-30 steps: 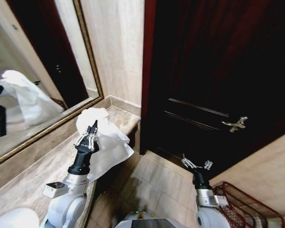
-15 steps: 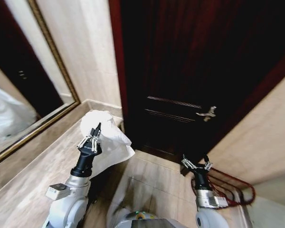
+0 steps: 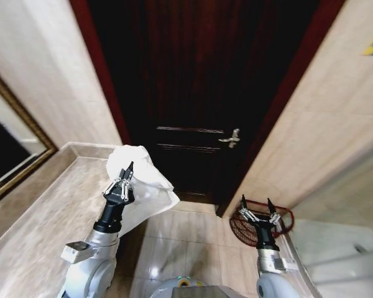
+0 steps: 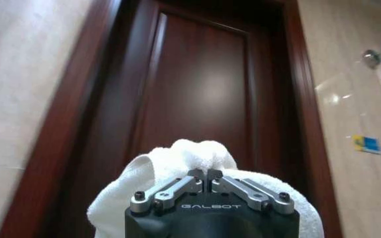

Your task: Discard the used towel into the hamper.

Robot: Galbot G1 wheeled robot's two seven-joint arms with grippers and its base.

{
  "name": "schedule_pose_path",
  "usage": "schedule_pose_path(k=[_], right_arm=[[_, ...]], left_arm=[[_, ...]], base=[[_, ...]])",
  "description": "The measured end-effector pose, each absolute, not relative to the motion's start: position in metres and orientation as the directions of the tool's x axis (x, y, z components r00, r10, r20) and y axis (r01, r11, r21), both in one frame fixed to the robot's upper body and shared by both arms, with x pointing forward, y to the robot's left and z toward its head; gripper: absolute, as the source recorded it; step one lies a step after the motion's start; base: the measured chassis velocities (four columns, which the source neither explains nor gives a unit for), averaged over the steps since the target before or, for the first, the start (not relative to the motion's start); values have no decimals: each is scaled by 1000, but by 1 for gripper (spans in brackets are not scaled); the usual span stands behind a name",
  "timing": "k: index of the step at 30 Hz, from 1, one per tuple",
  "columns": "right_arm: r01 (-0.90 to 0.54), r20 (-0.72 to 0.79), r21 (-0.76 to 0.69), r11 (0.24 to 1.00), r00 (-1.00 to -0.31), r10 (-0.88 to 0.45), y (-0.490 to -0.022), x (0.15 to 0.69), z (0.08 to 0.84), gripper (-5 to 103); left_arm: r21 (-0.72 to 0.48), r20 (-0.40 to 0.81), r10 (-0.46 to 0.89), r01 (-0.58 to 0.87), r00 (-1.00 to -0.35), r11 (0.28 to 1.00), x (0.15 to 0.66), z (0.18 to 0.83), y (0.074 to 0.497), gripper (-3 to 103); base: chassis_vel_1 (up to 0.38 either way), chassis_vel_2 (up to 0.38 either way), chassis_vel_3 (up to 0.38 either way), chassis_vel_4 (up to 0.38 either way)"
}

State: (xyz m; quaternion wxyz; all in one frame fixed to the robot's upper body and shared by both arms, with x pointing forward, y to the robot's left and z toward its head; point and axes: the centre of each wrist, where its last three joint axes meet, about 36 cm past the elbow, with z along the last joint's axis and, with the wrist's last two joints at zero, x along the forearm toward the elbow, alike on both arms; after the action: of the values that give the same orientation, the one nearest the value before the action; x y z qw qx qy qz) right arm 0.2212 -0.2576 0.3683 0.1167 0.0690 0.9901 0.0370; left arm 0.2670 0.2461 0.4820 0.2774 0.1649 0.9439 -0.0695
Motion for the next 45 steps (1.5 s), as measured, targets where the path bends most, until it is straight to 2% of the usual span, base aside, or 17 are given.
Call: schedule_pose_path(k=[31, 45], right_arm=[[132, -214, 113, 985, -965, 154, -256, 218, 371, 100], [125, -211, 117, 985, -966, 148, -255, 218, 371, 100]], left_arm=[[-73, -555, 264, 362, -789, 929, 264, 480, 243, 2], [-80, -553, 254, 354, -794, 932, 263, 478, 242, 2]], base=[[-123, -126, -121, -122], [-29, -29, 11, -1]])
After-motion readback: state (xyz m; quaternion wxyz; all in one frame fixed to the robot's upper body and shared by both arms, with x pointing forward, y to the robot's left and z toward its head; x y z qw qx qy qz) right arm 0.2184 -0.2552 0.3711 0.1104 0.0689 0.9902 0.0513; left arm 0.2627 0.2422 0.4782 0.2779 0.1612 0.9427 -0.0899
